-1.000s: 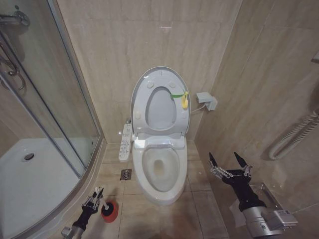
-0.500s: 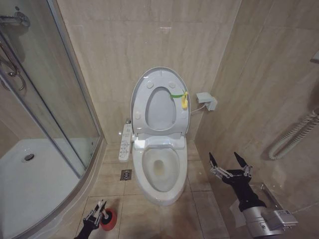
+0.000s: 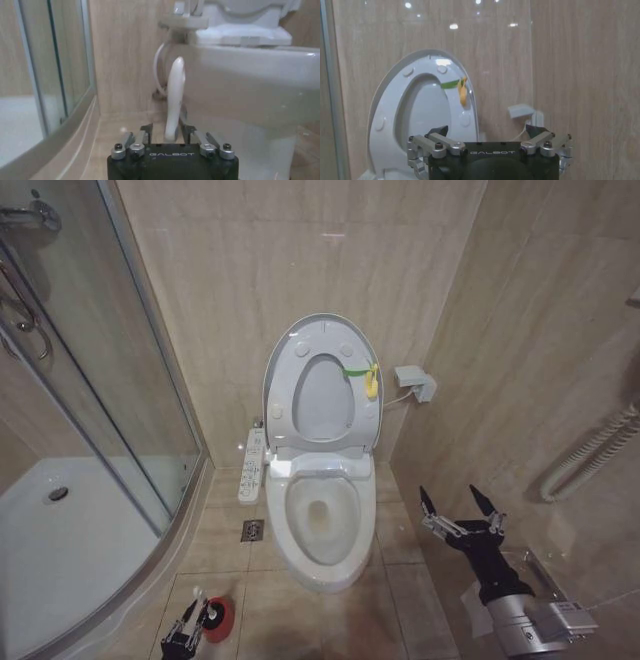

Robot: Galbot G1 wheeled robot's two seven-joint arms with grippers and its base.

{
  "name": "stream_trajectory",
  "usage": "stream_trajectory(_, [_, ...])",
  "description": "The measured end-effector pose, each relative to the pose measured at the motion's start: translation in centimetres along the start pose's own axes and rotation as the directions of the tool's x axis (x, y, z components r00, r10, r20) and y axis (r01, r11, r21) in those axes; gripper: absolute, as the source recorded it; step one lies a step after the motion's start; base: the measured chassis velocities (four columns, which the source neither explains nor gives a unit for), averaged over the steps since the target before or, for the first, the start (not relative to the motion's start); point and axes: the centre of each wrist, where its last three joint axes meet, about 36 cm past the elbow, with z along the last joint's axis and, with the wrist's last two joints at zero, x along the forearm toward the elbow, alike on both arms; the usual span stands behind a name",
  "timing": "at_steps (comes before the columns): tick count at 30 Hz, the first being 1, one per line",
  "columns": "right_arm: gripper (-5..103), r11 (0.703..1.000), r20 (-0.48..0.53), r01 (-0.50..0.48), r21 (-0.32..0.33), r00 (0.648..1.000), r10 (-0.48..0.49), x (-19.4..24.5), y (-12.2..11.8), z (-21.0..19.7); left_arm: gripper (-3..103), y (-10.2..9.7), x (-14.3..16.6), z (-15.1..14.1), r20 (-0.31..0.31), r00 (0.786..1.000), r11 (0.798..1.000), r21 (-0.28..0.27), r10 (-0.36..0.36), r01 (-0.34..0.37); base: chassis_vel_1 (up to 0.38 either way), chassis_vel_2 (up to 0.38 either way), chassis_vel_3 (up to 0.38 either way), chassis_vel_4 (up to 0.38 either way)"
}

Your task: Open the toilet lid, clean the toilet bowl with a toilet brush, close the toilet lid, and flush.

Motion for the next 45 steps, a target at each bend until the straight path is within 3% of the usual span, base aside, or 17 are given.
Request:
stream_trajectory(1, [100, 1.0, 0.0, 0.0, 0.0, 1.0, 0.0, 0.0, 0.0, 0.0, 47, -0.1, -0.1, 0.0, 0.003, 1.0, 1.0, 0.003, -0.001, 0.001, 0.0, 0.0, 0.0, 0.0])
stream_trajectory(7, [100, 1.0, 0.0, 0.001, 0.0, 1.0, -0.001, 0.0, 0.0, 0.0, 47, -0.7, -0.9, -0.6, 0.034, 0.999, 1.0, 0.006, 0.005, -0.005, 0.0, 0.0, 0.0, 0.0])
stream_trajectory(8, [100, 1.0, 0.0, 0.001, 0.0, 1.0, -0.001, 0.0, 0.0, 0.0, 74, -0.8, -0.9, -0.8, 0.039, 0.999, 1.0, 0.007, 0.006, -0.006, 0.0, 0.0, 0.0, 0.0])
stream_trajectory(15, [100, 1.0, -0.001, 0.0, 0.0, 1.0, 0.0, 0.0, 0.0, 0.0, 74, -2.0, -1.4, -3.3, 0.129, 0.992, 1.0, 0.007, 0.004, -0.005, 0.0, 0.0, 0.0, 0.0])
stream_trajectory(16, [100, 1.0, 0.0, 0.0, 0.0, 1.0, 0.0, 0.0, 0.0, 0.0, 98, -2.3, -1.5, -4.1, 0.153, 0.988, 1.0, 0.002, -0.002, 0.001, 0.0, 0.0, 0.0, 0.0])
stream_trajectory(25, [100, 1.0, 0.0, 0.001, 0.0, 1.0, -0.001, 0.0, 0.0, 0.0, 100, -1.9, -2.3, -9.7, 0.289, 0.956, 0.997, -0.036, -0.057, 0.071, 0.0, 0.0, 0.0, 0.0])
stream_trajectory(26, [100, 1.0, 0.0, 0.0, 0.0, 1.0, 0.0, 0.0, 0.0, 0.0, 100, -1.7, -2.6, -10.8, 0.304, 0.95, 0.995, -0.034, -0.076, 0.091, 0.0, 0.0, 0.0, 0.0])
stream_trajectory(28, [100, 1.0, -0.001, 0.0, 0.0, 1.0, 0.0, 0.0, 0.0, 0.0, 100, -1.6, -3.5, -14.8, 0.366, 0.914, 0.981, -0.021, -0.173, 0.195, 0.0, 0.0, 0.0, 0.0])
stream_trajectory(30, [100, 1.0, 0.0, 0.0, 0.0, 1.0, 0.0, 0.0, 0.0, 0.0, 100, -1.6, -3.7, -16.2, 0.372, 0.905, 0.973, -0.019, -0.206, 0.229, 0.0, 0.0, 0.0, 0.0])
stream_trajectory(32, [100, 1.0, -0.001, 0.0, 0.0, 1.0, 0.0, 0.0, 0.0, 0.0, 100, -2.9, -3.5, -20.9, 0.331, 0.897, 0.95, -0.003, -0.292, 0.311, 0.0, 0.0, 0.0, 0.0])
stream_trajectory(34, [100, 1.0, -0.001, 0.001, 0.0, 1.0, -0.001, 0.0, 0.0, 0.0, 100, -3.3, -3.2, -22.3, 0.308, 0.899, 0.945, -0.001, -0.31, 0.326, 0.0, 0.0, 0.0, 0.0])
stream_trajectory(35, [100, 1.0, -0.001, 0.001, 0.0, 1.0, -0.001, 0.0, 0.0, 0.0, 100, -5.2, -1.7, -27.1, 0.198, 0.92, 0.939, 0.005, -0.339, 0.345, 0.0, 0.0, 0.0, 0.0])
stream_trajectory(36, [100, 1.0, 0.0, 0.0, 0.0, 1.0, 0.0, 0.0, 0.0, 0.0, 100, -6.6, -0.5, -29.9, 0.121, 0.934, 0.942, 0.043, -0.336, 0.333, 0.0, 0.0, 0.0, 0.0])
stream_trajectory(37, [100, 1.0, -0.001, 0.001, 0.0, 1.0, -0.001, 0.0, 0.0, 0.0, 100, -7.3, -0.1, -31.3, 0.097, 0.941, 0.945, 0.062, -0.325, 0.32, 0.0, 0.0, 0.0, 0.0])
stream_trajectory(38, [100, 1.0, -0.001, 0.001, 0.0, 1.0, -0.001, 0.0, 0.0, 0.0, 100, -7.3, -0.1, -31.3, 0.097, 0.941, 0.945, 0.062, -0.325, 0.32, 0.0, 0.0, 0.0, 0.0])
stream_trajectory(41, [100, 1.0, -0.001, 0.001, 0.0, 1.0, -0.001, 0.0, 0.0, 0.0, 100, -9.6, 1.2, -35.8, 0.067, 0.958, 0.959, 0.078, -0.279, 0.273, 0.0, 0.0, 0.0, 0.0])
stream_trajectory(45, [100, 1.0, 0.0, 0.0, 0.0, 1.0, 0.0, 0.0, 0.0, 0.0, 100, -10.8, 1.7, -36.9, 0.106, 0.948, 0.954, 0.005, -0.3, 0.301, 0.0, 0.0, 0.0, 0.0])
